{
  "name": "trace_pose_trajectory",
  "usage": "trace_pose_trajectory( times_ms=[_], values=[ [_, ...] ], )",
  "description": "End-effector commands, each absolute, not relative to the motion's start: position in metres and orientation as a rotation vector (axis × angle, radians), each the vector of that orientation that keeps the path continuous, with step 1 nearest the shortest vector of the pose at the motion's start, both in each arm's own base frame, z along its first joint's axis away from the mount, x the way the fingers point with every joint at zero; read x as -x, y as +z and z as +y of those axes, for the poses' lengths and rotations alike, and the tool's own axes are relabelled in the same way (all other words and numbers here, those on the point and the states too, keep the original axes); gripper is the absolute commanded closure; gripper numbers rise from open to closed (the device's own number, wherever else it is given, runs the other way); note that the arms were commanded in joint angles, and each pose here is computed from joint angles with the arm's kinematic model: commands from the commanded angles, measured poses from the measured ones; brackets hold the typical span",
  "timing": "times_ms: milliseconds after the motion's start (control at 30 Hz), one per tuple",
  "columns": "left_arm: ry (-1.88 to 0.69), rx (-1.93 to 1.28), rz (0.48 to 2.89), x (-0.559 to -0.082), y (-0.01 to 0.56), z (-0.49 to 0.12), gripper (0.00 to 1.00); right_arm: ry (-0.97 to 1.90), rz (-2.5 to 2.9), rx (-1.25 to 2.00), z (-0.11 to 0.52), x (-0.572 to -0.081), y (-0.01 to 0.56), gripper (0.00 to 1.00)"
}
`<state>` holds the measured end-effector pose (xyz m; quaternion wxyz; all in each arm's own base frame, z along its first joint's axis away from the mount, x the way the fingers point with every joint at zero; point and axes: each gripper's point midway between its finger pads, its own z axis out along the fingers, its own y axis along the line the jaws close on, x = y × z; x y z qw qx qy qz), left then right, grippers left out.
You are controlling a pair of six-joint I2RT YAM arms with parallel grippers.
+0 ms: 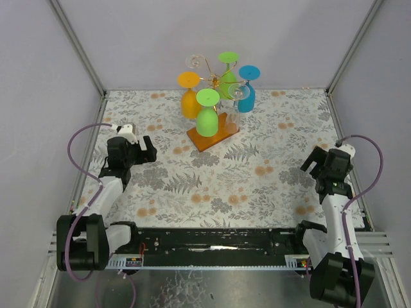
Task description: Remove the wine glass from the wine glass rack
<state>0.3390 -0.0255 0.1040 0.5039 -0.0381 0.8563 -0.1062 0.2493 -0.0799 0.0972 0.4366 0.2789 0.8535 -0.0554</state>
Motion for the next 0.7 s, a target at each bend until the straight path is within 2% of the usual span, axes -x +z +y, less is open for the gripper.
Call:
trace_pose_trajectory(
  times_ms=[0,200,333,533,667],
  values=[
    [-0.278,0.132,2.024,-0.353,0.142,-0.027,0.0,-0.06,2.092,-0.532,-0.069,-0.275,0.15,0.01],
    [-0.512,0.186,1.948,-0.375,0.227,-0.055,0.0,0.243,2.082,-0.52,-0.037,-0.32,0.214,0.01],
    [-0.69,0.232,1.902,-0.4,0.278,-0.074,0.0,0.529,2.045,-0.512,-0.007,-0.355,0.259,0.08],
    [-0.93,0.329,1.85,-0.443,0.329,-0.095,0.01,0.896,1.863,-0.543,0.022,-0.397,0.33,0.14],
    [-1.168,0.411,1.833,-0.465,0.35,-0.112,0.07,1.02,1.804,-0.521,0.031,-0.412,0.361,0.15]
  ],
)
